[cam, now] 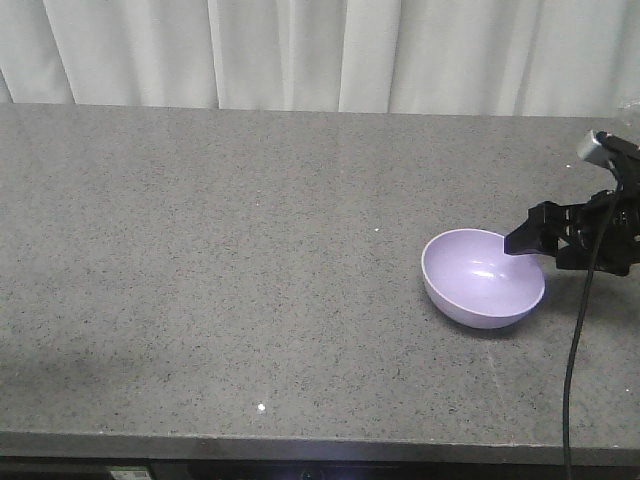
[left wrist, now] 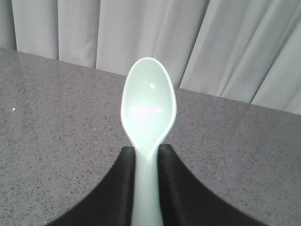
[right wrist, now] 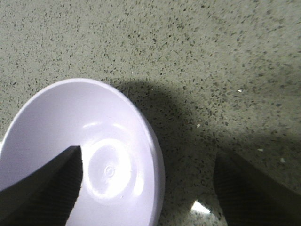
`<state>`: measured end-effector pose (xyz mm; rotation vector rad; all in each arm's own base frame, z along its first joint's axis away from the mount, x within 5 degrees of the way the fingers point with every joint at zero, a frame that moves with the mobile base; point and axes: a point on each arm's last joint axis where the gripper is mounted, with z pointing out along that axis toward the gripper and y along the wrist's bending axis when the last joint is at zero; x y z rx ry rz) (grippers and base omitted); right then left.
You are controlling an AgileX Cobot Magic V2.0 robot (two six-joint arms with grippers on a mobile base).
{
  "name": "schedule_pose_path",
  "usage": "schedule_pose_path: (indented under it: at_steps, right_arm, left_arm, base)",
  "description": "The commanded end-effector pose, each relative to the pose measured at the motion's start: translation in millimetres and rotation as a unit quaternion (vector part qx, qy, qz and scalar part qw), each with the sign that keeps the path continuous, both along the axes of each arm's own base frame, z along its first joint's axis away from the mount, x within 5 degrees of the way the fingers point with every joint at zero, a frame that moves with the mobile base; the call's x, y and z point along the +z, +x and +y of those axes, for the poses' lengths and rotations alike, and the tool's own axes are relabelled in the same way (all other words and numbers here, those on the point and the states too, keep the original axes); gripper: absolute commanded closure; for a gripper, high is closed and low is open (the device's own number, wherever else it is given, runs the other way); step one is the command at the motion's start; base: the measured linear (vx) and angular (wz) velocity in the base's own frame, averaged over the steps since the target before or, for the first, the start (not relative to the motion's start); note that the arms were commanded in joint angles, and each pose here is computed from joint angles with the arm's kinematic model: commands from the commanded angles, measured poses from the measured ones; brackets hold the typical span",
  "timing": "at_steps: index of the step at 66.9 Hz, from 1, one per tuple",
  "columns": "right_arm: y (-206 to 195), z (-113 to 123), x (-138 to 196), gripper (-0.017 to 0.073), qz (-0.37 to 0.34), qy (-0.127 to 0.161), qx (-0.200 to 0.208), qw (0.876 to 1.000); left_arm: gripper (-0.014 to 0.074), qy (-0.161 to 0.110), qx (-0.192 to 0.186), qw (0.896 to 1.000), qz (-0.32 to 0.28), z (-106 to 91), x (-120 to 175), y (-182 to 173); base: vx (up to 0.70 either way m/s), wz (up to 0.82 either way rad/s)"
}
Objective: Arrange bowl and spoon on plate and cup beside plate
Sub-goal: 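Lower the open right gripper onto the lilac bowl rim, then close the right gripper on the bowl rim, then lift the bowl up with the right gripper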
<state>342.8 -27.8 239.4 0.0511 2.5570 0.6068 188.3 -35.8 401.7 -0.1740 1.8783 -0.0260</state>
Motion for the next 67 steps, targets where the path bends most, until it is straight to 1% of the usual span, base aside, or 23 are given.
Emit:
schedule_pose_path:
  at_steps: [1,10,14,21,25,29,37,39,41,49,53,59,67]
  right_arm:
    - [5.4,-0.4,13.7,0.0010,-0.031,0.012,-0.003,0.999]
    - [6.7,4.6,4.6,0.0018,-0.018,0.009,0.027,0.999]
    - [7.1,9.1,2.3,0.0038,-0.014,0.006,0.036,0.999]
    - [8.4,20.6,-0.6,0.0100,-0.010,0.001,0.054,0.998]
    - [9.4,26.1,-0.8,0.0168,-0.009,0.000,0.051,0.999]
    - [10.1,26.1,-0.8,0.0265,-0.006,0.002,0.038,0.999]
    - [10.7,23.6,-1.3,0.0472,-0.009,-0.007,0.036,0.999]
    - [10.9,23.5,-1.2,0.0537,-0.010,-0.008,0.035,0.999]
    - [11.3,22.9,-1.1,0.0575,-0.012,-0.008,0.032,0.999]
    - [13.4,22.9,1.9,0.0566,-0.021,-0.002,0.024,0.999]
    - [14.6,23.5,9.7,0.0564,-0.029,-0.001,0.029,0.999]
    - [16.4,24.8,39.5,0.0564,-0.067,-0.003,0.040,0.997]
    - [7.1,27.0,102.1,0.0564,-0.154,-0.015,0.044,0.987]
  left_arm:
    - [0.0601,0.004,-0.013,0.999,-0.035,-0.3,12.6,-2.5]
    - [0.0601,0.004,-0.013,0.999,-0.035,-0.3,12.6,-2.5]
    - [0.0601,0.004,-0.013,0.999,-0.035,-0.3,12.6,-2.5]
    - [0.0601,0.004,-0.013,0.999,-0.035,-0.3,12.6,-2.5]
    - [0.0601,0.004,-0.013,0.999,-0.035,-0.3,12.6,-2.5]
    - [0.0601,0.004,-0.013,0.999,-0.035,-0.3,12.6,-2.5]
    - [0.0601,0.004,-0.013,0.999,-0.035,-0.3,12.6,-2.5]
    - [0.0601,0.004,-0.013,0.999,-0.035,-0.3,12.6,-2.5]
    - [0.0601,0.004,-0.013,0.999,-0.035,-0.3,12.6,-2.5]
    - [0.0601,0.004,-0.013,0.999,-0.035,-0.3,12.6,-2.5]
    - [0.0601,0.004,-0.013,0.999,-0.035,-0.3,12.6,-2.5]
    - [0.0601,0.004,-0.013,0.999,-0.035,-0.3,12.6,-2.5]
    - [0.0601,0.004,-0.013,0.999,-0.035,-0.3,12.6,-2.5]
  base:
    - [0.00,0.00]
    - [0.00,0.00]
    - [0.00,0.00]
    - [0.00,0.00]
    - [0.00,0.00]
    - [0.00,0.00]
    - [0.00,0.00]
    - [0.00,0.00]
    - [0.00,0.00]
    - [0.00,0.00]
    - [0.00,0.00]
    - [0.00,0.00]
    - [0.00,0.00]
